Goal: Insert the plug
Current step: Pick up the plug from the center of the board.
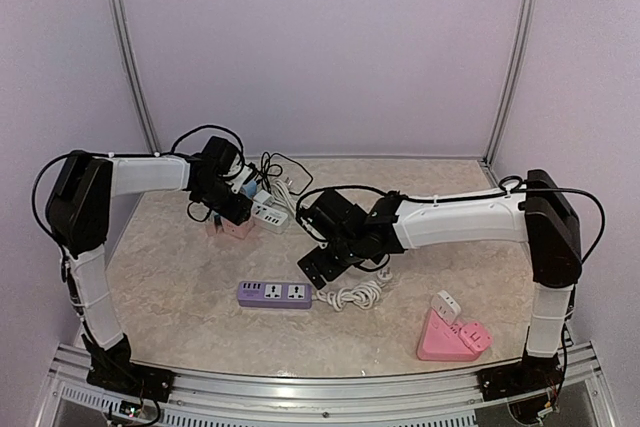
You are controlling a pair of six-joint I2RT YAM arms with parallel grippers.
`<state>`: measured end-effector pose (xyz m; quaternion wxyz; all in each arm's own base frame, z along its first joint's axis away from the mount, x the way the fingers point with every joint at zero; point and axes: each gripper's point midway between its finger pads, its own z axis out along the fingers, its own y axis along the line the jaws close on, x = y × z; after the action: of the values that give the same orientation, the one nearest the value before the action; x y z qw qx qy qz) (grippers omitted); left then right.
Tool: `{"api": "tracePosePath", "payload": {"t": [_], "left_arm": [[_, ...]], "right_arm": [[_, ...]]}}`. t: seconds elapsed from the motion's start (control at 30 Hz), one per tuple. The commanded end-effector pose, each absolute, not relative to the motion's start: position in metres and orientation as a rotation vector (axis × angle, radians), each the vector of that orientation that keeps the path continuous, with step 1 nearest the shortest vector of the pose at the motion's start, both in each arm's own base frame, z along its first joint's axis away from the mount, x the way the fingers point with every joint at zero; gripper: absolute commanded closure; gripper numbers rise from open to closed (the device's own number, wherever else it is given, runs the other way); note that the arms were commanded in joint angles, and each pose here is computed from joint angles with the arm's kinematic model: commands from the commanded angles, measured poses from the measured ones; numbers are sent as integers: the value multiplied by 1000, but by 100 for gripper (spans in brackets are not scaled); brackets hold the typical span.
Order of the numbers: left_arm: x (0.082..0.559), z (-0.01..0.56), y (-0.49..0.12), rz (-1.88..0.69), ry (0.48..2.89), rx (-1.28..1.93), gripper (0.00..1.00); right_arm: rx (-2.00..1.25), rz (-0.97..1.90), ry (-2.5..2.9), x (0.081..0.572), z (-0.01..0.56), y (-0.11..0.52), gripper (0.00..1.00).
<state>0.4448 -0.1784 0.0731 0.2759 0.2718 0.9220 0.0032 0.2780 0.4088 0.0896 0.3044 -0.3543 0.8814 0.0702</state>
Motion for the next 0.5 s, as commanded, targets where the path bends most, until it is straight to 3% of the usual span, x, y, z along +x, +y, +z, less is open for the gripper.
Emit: {"api": "tracePosePath", "payload": {"t": [0.0, 0.13, 0.23, 0.33, 0.43, 0.47], "left_arm": [[449, 65, -178, 29, 2513, 716, 31], [444, 57, -178, 12, 2541, 718, 32], [443, 58, -177, 13, 2545, 714, 42], [439, 58, -178, 1, 2554, 734, 61], [436, 58, -176, 13, 2570, 748, 99], [435, 59, -174, 20, 2574, 748, 100]], "right_arm": [[-934, 145, 2342, 274, 87, 406, 0], [-933, 136, 2330, 274, 90, 405, 0], [-936, 134, 2328, 274, 91, 404, 0], [-937, 134, 2326, 273, 92, 404, 0], [-933, 142, 2301, 273, 100, 405, 0], [-930, 154, 2282, 273, 107, 407, 0]]}}
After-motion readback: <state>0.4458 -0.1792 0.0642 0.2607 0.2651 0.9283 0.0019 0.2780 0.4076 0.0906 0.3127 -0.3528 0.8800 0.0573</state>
